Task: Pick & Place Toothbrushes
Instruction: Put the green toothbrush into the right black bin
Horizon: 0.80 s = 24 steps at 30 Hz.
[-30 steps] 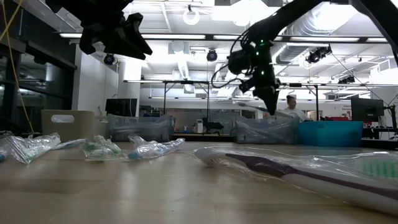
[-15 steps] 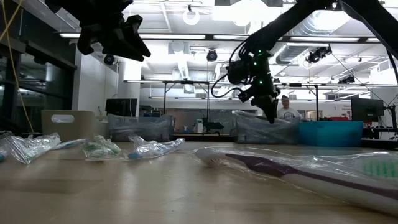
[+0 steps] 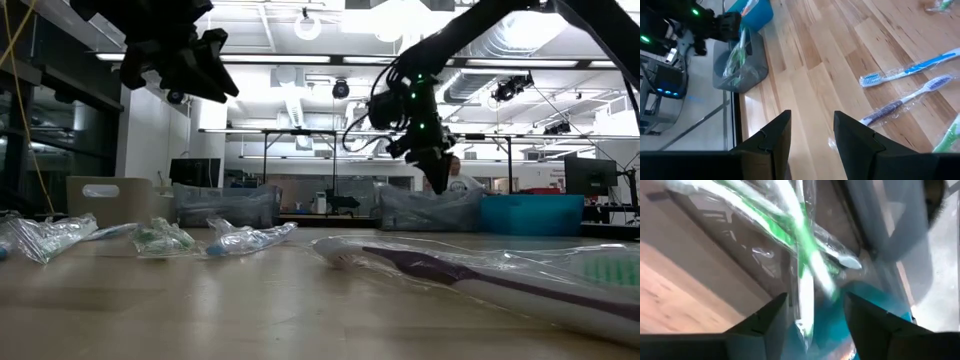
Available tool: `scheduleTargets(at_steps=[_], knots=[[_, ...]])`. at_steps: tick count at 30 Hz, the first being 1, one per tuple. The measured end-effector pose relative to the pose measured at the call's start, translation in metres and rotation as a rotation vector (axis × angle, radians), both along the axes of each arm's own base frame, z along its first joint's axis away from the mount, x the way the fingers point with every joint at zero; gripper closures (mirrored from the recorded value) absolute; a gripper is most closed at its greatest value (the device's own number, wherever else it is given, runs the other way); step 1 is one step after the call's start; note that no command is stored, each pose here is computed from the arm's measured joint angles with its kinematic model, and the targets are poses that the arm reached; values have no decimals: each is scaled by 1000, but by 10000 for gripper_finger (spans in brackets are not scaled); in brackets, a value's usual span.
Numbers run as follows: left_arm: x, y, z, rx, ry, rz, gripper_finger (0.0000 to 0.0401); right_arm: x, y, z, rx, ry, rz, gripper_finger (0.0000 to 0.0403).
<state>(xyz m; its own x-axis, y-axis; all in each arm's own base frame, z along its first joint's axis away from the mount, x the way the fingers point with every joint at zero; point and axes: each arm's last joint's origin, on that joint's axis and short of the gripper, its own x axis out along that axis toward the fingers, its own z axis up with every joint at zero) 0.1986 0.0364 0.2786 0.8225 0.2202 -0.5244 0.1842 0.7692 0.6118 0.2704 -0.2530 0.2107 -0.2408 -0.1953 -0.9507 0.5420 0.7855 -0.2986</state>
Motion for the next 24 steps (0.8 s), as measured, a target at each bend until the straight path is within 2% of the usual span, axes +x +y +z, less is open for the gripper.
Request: scheduleTargets(at_steps=[4, 9, 18, 24], knots=[[0, 0, 0, 0, 0, 2, 259, -4, 4, 21, -52, -63, -10, 198], [0, 0, 0, 3, -1, 11, 259, -10, 10, 47, -108, -143, -17, 197], [0, 0, -1, -4, 6, 16, 259, -16, 30, 88, -23, -451, -3, 220], [-1, 0, -1, -7, 16, 16, 259, -2, 58, 91, 105, -496, 84, 232]])
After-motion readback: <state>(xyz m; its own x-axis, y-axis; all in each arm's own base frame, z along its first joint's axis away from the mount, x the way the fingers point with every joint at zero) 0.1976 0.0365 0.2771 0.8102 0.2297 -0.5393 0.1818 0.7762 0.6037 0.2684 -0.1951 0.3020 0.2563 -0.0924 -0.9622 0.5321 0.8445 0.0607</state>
